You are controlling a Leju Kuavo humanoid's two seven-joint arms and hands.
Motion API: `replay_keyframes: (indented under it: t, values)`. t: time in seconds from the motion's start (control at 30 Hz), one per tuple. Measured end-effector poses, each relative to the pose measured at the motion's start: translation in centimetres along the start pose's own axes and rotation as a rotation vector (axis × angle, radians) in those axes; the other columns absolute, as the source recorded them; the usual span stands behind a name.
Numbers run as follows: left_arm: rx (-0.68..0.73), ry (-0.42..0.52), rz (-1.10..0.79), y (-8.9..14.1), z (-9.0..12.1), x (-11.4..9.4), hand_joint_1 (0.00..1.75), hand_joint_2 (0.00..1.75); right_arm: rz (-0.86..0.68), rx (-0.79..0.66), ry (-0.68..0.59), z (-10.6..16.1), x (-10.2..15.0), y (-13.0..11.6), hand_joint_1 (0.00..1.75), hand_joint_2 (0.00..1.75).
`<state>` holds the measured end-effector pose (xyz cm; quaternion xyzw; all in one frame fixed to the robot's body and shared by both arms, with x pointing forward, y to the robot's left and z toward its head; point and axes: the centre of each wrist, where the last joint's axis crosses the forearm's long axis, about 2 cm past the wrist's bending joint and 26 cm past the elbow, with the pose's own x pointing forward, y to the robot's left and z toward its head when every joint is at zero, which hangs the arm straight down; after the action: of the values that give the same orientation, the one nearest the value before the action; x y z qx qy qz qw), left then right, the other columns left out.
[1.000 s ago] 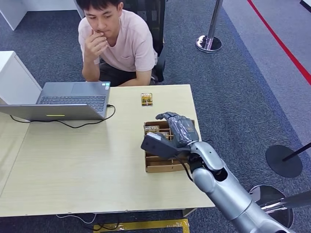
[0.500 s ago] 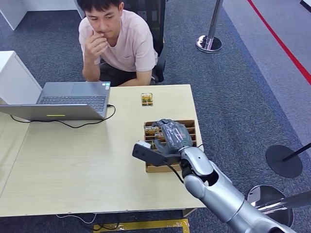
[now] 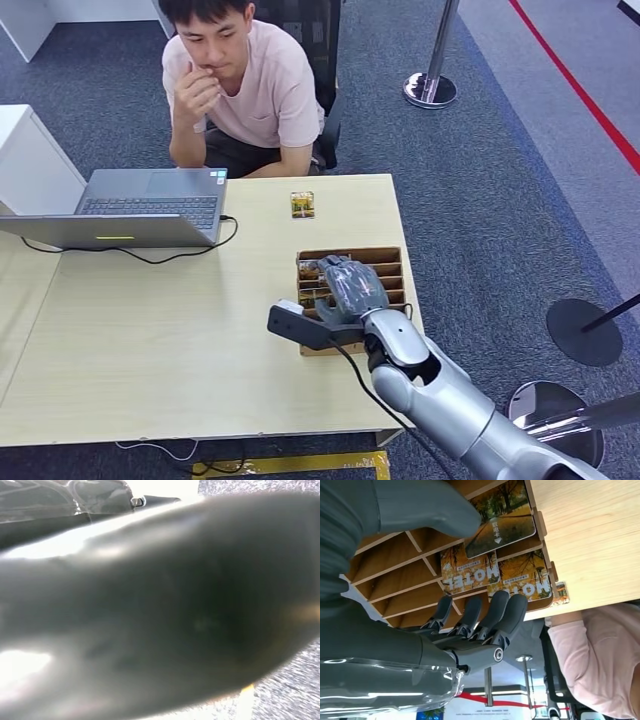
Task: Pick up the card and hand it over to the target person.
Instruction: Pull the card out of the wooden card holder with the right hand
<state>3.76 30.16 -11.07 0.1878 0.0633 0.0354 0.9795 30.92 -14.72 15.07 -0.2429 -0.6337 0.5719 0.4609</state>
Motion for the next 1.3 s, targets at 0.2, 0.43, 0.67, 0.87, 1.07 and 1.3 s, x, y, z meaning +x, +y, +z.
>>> replay_keyframes:
  t: [0.2, 0.43, 0.67, 0.87, 1.07, 1.3]
  values:
    - [-0.004, 0.003, -0.002, -0.1, 0.0, 0.0, 0.00, 0.00, -0.008, -0.026, -0.010, 0.0, -0.2, -0.3, 0.76, 1.75]
    - [-0.005, 0.007, 0.000, -0.1, 0.0, 0.0, 0.00, 0.00, -0.014, -0.050, -0.018, 0.0, -0.1, -0.8, 0.75, 1.75]
    - [-0.006, 0.011, 0.003, -0.1, 0.0, -0.1, 0.00, 0.00, -0.016, -0.086, -0.028, 0.0, 0.2, -1.4, 0.74, 1.75]
    - [-0.008, 0.005, -0.004, -0.2, 0.0, -0.1, 0.00, 0.00, -0.018, -0.099, -0.036, 0.2, 0.2, -1.6, 0.75, 1.75]
    - [-0.009, 0.010, -0.007, -0.1, 0.0, -0.1, 0.00, 0.00, -0.021, -0.092, -0.042, 0.5, 0.4, -1.3, 0.75, 1.75]
    - [-0.007, 0.011, -0.015, -0.1, 0.0, -0.1, 0.00, 0.00, -0.023, -0.060, -0.052, 0.7, 0.6, -0.9, 0.82, 1.75]
